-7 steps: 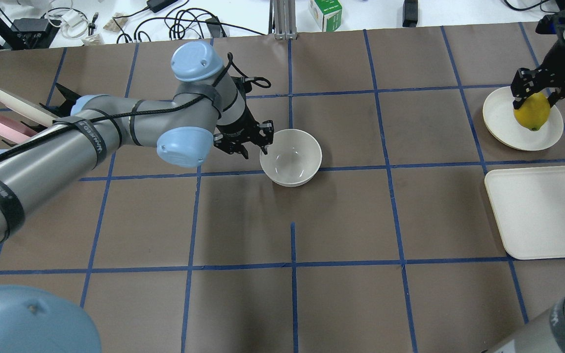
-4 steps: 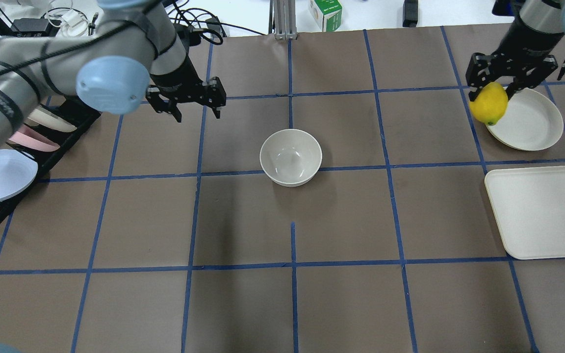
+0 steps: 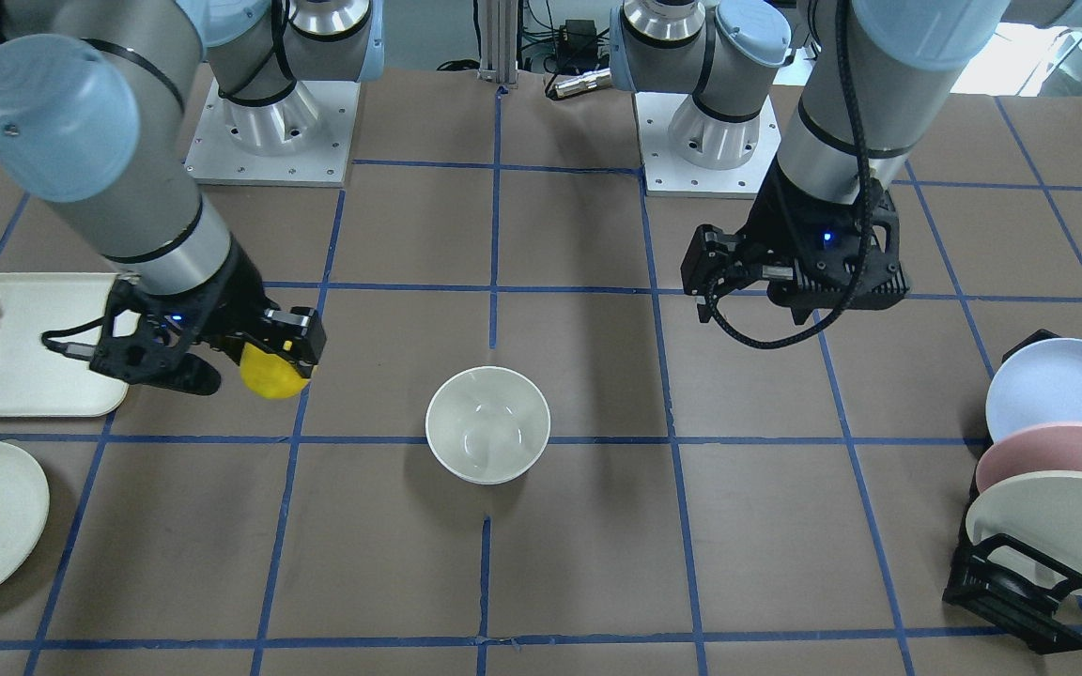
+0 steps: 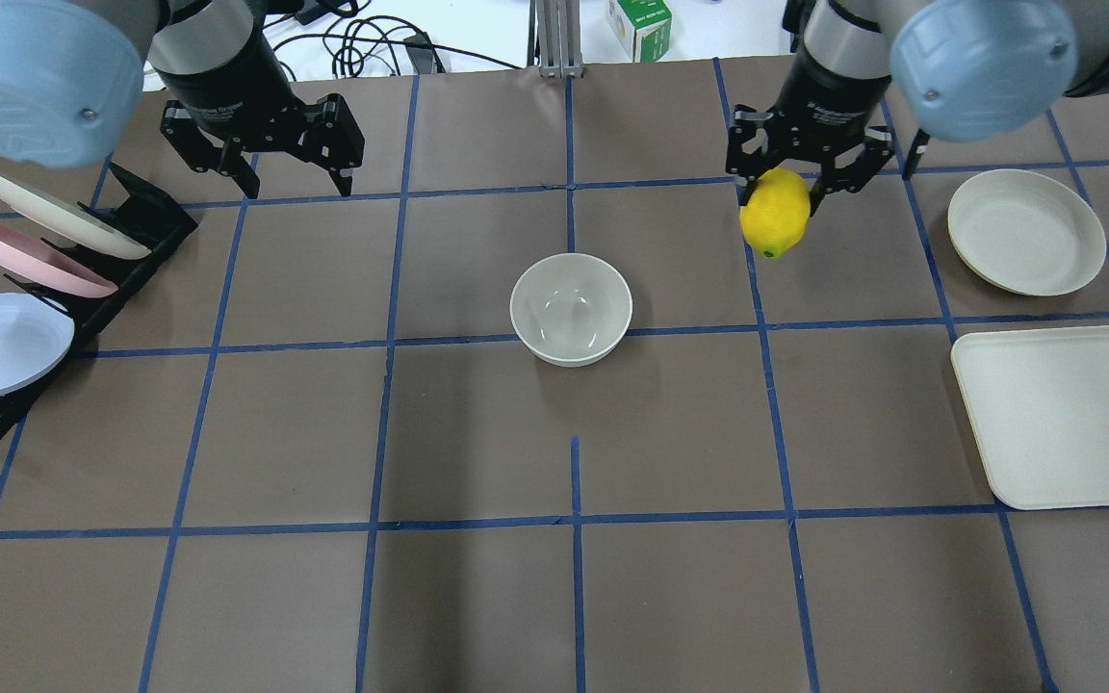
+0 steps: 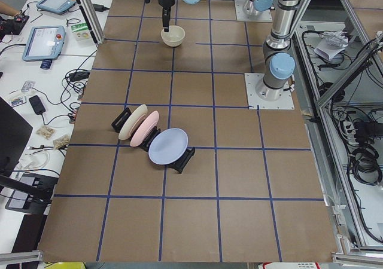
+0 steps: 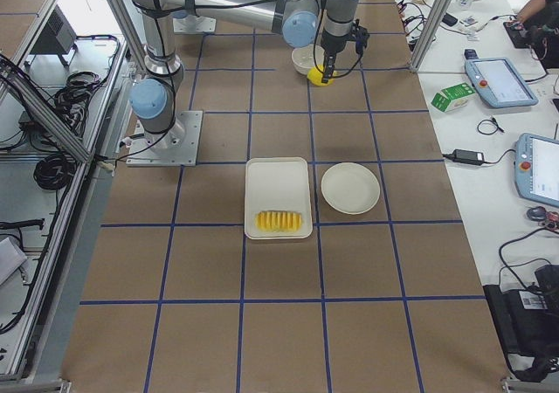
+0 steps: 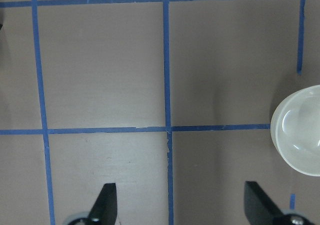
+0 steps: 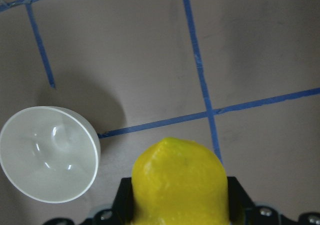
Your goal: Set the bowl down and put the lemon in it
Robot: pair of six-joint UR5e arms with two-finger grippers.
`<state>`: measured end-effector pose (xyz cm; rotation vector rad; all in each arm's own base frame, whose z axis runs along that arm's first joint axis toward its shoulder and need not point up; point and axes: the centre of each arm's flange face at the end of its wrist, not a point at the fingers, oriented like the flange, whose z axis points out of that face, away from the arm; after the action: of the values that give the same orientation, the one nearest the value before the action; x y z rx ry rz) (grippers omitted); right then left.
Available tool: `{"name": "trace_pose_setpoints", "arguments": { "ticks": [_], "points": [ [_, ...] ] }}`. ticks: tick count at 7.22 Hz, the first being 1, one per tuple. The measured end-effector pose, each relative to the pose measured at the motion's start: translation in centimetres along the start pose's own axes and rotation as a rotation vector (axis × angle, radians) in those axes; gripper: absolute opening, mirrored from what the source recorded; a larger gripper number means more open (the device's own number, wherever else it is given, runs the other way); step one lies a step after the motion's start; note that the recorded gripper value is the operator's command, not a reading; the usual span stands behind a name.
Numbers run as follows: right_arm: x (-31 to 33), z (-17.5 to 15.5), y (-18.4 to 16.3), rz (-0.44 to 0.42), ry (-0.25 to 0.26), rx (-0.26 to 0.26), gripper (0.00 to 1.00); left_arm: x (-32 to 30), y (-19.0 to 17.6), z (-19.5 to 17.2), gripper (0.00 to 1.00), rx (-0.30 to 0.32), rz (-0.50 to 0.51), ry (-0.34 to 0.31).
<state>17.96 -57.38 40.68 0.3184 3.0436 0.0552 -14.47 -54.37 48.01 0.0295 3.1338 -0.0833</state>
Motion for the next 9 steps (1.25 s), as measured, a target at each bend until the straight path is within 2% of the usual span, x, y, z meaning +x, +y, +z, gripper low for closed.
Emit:
{"name": "trace_pose_setpoints", "arguments": {
  "ticks": [2, 4, 6, 8, 9],
  "points": [
    [-6.1, 3.2, 1.6, -0.004, -0.021, -0.006, 0.0, -0.2, 1.8, -0.7, 0.91, -0.001, 0.001, 0.006],
    [-11.3, 7.3, 2.9, -0.012, -0.02, -0.013, 0.0, -0.8, 2.2, -0.6, 0.92, -0.004, 0.014, 0.011],
    [-13.8, 10.6, 4.0, -0.028, -0.014, -0.043, 0.0, -0.6, 2.1, -0.3, 0.95, -0.006, 0.022, 0.013],
    [-15.0, 13.0, 4.3, -0.046, -0.011, -0.061, 0.12, -0.6, 2.2, -0.4, 1.0, -0.003, 0.024, 0.008],
    [-15.3, 13.8, 4.1, -0.05, -0.012, -0.06, 0.21, -0.8, 2.3, -0.5, 1.0, -0.001, 0.023, 0.001]
  ]
}}
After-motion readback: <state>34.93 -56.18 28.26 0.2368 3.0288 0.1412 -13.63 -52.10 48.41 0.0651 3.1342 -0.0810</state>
